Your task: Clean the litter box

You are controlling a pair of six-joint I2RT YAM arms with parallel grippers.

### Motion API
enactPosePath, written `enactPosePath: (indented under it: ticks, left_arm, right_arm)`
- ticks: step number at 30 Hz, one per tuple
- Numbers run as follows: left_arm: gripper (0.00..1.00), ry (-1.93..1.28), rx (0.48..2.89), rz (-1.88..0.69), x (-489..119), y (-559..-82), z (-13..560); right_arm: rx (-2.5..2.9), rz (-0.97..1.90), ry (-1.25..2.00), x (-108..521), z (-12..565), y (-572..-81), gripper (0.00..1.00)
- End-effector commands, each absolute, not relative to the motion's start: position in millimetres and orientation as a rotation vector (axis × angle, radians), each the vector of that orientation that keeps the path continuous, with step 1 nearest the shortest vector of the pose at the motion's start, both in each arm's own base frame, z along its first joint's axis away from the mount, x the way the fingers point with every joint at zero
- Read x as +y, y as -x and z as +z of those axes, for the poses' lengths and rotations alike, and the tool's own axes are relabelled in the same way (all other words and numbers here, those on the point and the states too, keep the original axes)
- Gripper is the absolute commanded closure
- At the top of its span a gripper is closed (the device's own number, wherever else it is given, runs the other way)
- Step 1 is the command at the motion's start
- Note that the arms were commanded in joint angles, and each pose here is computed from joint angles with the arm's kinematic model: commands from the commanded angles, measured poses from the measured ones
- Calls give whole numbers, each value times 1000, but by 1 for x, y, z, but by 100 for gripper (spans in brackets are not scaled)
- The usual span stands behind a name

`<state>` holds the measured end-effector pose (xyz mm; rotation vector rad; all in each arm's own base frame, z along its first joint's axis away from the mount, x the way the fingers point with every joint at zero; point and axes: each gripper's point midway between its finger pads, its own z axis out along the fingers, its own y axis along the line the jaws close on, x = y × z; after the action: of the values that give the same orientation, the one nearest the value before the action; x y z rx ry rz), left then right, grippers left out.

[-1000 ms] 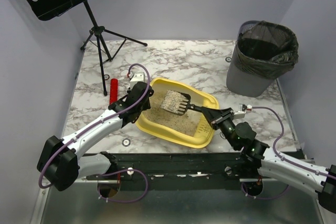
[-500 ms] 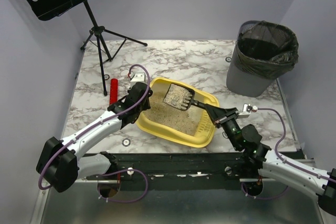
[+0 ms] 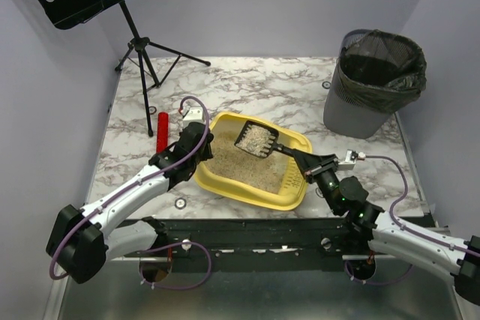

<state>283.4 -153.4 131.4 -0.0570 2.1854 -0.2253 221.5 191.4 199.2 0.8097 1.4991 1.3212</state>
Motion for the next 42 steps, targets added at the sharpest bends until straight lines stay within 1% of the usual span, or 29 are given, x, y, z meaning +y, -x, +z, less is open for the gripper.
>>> enactPosePath:
  ticks: [1, 2, 5, 8, 9, 11, 12, 14, 15, 16, 17, 18, 19, 20, 22, 23, 26, 29, 30, 31, 32, 33, 34, 35, 37, 38, 40, 41, 42]
  left_arm:
    - [77, 88, 2156, -319, -163, -283, 139]
    - [77, 85, 2161, -315, -163, -282, 138]
    - [77, 82, 2159, -319, -163, -281, 138]
    - [76, 74, 2156, -343, -166, -281, 137]
    - [76, 69, 2161, -347, -168, -281, 138]
    - [76, 70, 2172, -339, -167, -280, 137]
    - [76, 70, 2170, -340, -167, -280, 137]
    - [76, 76, 2162, -341, -166, -280, 137]
    - [76, 76, 2157, -342, -166, -281, 138]
    - [76, 74, 2159, -340, -166, -280, 138]
    - [76, 74, 2166, -331, -164, -280, 137]
    - [76, 76, 2159, -331, -164, -279, 139]
    - [76, 80, 2162, -321, -161, -278, 136]
    - [76, 81, 2147, -327, -162, -280, 137]
    - [76, 75, 2146, -330, -163, -280, 136]
    - [76, 73, 2155, -318, -162, -280, 135]
    - [76, 77, 2177, -301, -161, -279, 133]
    - [76, 72, 2164, -324, -163, -279, 134]
    - [76, 70, 2163, -326, -164, -279, 134]
    - [76, 70, 2162, -322, -163, -279, 135]
    - [76, 74, 2163, -317, -162, -279, 135]
    - [76, 79, 2158, -318, -161, -279, 135]
    - [76, 79, 2159, -319, -161, -279, 134]
    - [76, 80, 2155, -325, -162, -279, 135]
    - [76, 73, 2153, -326, -163, -280, 136]
    - [76, 73, 2163, -318, -162, -279, 134]
    - [76, 77, 2161, -315, -160, -278, 135]
    - [76, 75, 2155, -317, -161, -278, 136]
    - [76, 75, 2151, -319, -161, -279, 136]
  right_arm:
    - [1460, 1350, -739, 209, 227, -230, 100]
    - [1489, 1323, -748, 207, 218, -230, 100]
    - [1421, 1346, -922, 187, 209, -232, 100]
    - [1455, 1342, -688, 209, 239, -227, 100]
    - [1474, 1316, -681, 207, 237, -227, 100]
    - [1456, 1256, -897, 184, 221, -236, 100]
    - [1445, 1239, -888, 183, 211, -238, 100]
    - [1404, 1345, -768, 203, 237, -234, 100]
    - [1444, 1327, -717, 212, 238, -235, 100]
    - [1458, 1317, -733, 211, 234, -236, 100]
    - [1502, 1266, -787, 204, 215, -236, 100]
    - [1476, 1317, -927, 196, 210, -236, 100]
    - [1465, 1306, -956, 188, 201, -234, 100]
    - [1407, 1380, -925, 192, 219, -233, 99]
    - [1443, 1372, -729, 212, 237, -230, 100]
    - [1484, 1316, -699, 213, 231, -231, 100]
    - [1524, 1229, -938, 188, 204, -236, 99]
    - [1490, 1307, -711, 209, 230, -230, 99]
    - [1503, 1284, -656, 212, 240, -230, 100]
    - [1514, 1256, -741, 203, 235, -233, 99]
    - [1602, 1177, -847, 194, 206, -233, 100]
    - [1570, 1198, -899, 188, 199, -232, 99]
    - [1554, 1240, -816, 196, 204, -230, 100]
    - [1445, 1361, -755, 203, 235, -227, 100]
    - [1483, 1321, -641, 214, 245, -227, 100]
    - [1609, 1200, -693, 208, 212, -229, 100]
    - [1611, 1194, -834, 196, 199, -230, 99]
    - [1526, 1276, -770, 201, 223, -229, 100]
    - [1524, 1290, -703, 206, 229, -226, 100]
